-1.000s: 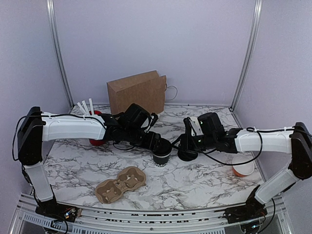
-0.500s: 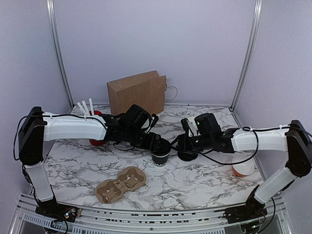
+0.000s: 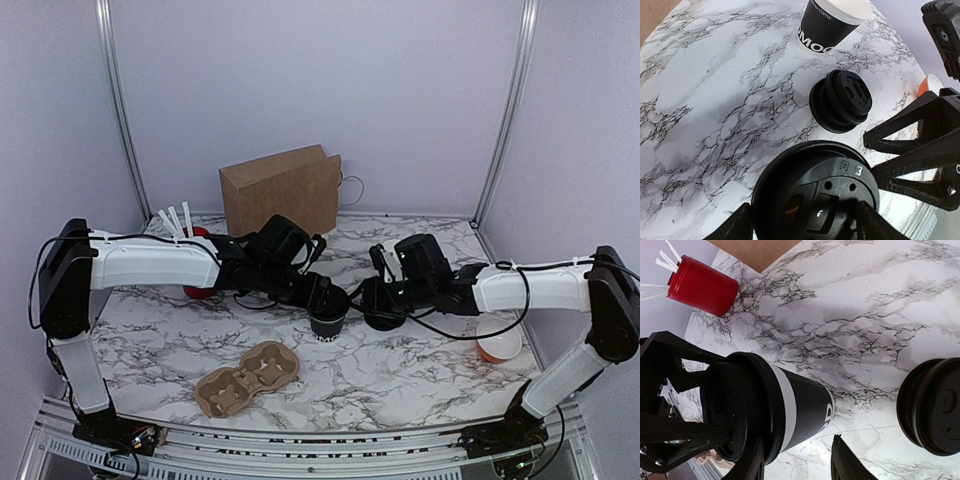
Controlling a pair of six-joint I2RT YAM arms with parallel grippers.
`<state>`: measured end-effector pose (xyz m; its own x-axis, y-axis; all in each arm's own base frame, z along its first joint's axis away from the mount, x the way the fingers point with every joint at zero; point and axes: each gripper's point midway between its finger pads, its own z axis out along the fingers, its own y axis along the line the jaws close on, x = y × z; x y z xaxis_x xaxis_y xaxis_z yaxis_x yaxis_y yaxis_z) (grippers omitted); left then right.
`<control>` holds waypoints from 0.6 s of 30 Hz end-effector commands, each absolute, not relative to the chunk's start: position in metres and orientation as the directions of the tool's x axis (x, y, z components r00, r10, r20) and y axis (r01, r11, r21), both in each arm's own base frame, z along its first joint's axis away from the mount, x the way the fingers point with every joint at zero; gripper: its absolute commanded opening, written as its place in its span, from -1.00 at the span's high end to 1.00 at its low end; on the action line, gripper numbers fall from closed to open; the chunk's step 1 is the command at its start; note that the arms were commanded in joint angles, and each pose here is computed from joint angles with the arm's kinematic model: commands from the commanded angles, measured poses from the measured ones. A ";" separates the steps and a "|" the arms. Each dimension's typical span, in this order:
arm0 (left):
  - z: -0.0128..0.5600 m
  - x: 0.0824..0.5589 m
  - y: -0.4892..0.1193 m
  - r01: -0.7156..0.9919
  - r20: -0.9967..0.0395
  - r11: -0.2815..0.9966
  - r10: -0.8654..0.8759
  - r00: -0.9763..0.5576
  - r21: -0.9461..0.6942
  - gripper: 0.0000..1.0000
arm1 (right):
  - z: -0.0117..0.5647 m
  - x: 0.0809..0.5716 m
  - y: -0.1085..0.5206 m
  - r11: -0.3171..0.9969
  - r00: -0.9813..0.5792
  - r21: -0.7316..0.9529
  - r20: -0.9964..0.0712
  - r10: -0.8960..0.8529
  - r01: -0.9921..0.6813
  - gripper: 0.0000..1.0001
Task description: Pack the takeout coffee
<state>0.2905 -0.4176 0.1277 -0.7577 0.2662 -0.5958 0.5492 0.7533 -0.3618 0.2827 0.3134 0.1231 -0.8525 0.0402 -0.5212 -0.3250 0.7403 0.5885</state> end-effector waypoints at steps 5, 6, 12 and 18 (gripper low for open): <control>0.122 0.290 -0.422 0.543 -0.582 0.757 0.272 -0.767 -0.362 -0.40 | 0.099 0.269 0.317 0.790 -0.880 0.530 -0.475 -0.024 -0.308 0.14; 0.123 0.290 -0.424 0.545 -0.580 0.753 0.273 -0.768 -0.368 -0.40 | 0.100 0.269 0.317 0.792 -0.878 0.528 -0.477 -0.023 -0.307 0.14; 0.126 0.292 -0.426 0.545 -0.580 0.754 0.272 -0.768 -0.367 -0.40 | 0.103 0.269 0.313 0.793 -0.880 0.538 -0.475 0.003 -0.287 0.14; 0.121 0.290 -0.425 0.538 -0.567 0.756 0.273 -0.777 -0.372 -0.39 | 0.101 0.265 0.312 0.794 -0.886 0.540 -0.464 0.004 -0.279 0.14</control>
<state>0.2931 -0.4204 0.1283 -0.7664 0.2598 -0.5876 0.5381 0.7592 -0.3662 0.2817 0.3150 0.1189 -0.8537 0.0447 -0.5189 -0.3021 0.7690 0.5634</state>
